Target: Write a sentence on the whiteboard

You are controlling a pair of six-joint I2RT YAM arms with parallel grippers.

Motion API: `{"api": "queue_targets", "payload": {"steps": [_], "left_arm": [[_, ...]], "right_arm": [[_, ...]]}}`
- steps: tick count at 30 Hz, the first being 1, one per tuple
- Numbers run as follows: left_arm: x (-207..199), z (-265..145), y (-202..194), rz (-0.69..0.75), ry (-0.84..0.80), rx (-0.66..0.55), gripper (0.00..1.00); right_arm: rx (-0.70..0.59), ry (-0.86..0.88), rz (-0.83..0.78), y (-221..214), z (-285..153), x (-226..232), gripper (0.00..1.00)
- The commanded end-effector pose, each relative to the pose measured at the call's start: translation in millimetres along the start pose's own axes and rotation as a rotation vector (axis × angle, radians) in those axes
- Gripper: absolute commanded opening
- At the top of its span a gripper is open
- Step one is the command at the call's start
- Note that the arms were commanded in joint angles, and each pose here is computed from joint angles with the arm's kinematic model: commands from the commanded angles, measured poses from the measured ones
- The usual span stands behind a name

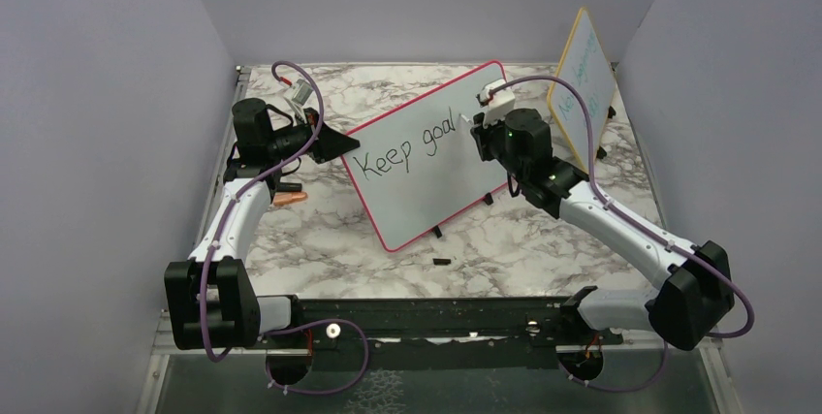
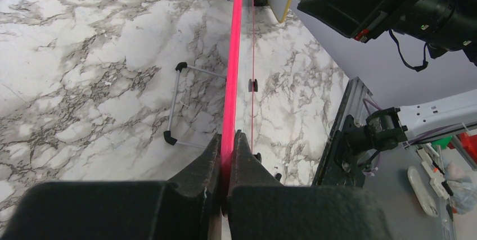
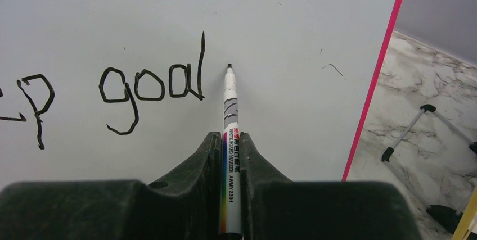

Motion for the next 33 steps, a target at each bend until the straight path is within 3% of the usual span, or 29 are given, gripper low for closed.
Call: {"api": "queue_targets", "payload": {"steps": [1,33], "left_arm": [[13.3,5.4,-16.5,-0.010,0.050,0.049,0.00],[12.7,5.4,-16.2,-0.007,0.050,0.048,0.00]], "right_arm": [[-0.045,0.006,0.021,13.5,5.6,-1.0,0.00],[-0.039,0.111,0.009,12.0,0.1,6.4,0.01]]}}
Point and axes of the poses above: each gripper's point midway between its finger pads, its own z axis out along the fingers, its own x axis along the line the jaws close on, y = z × x, the point moved 9 cm from there along -z, back along the fingers, and after that the axes turned 1 degree about -z, right-handed, at the moved point
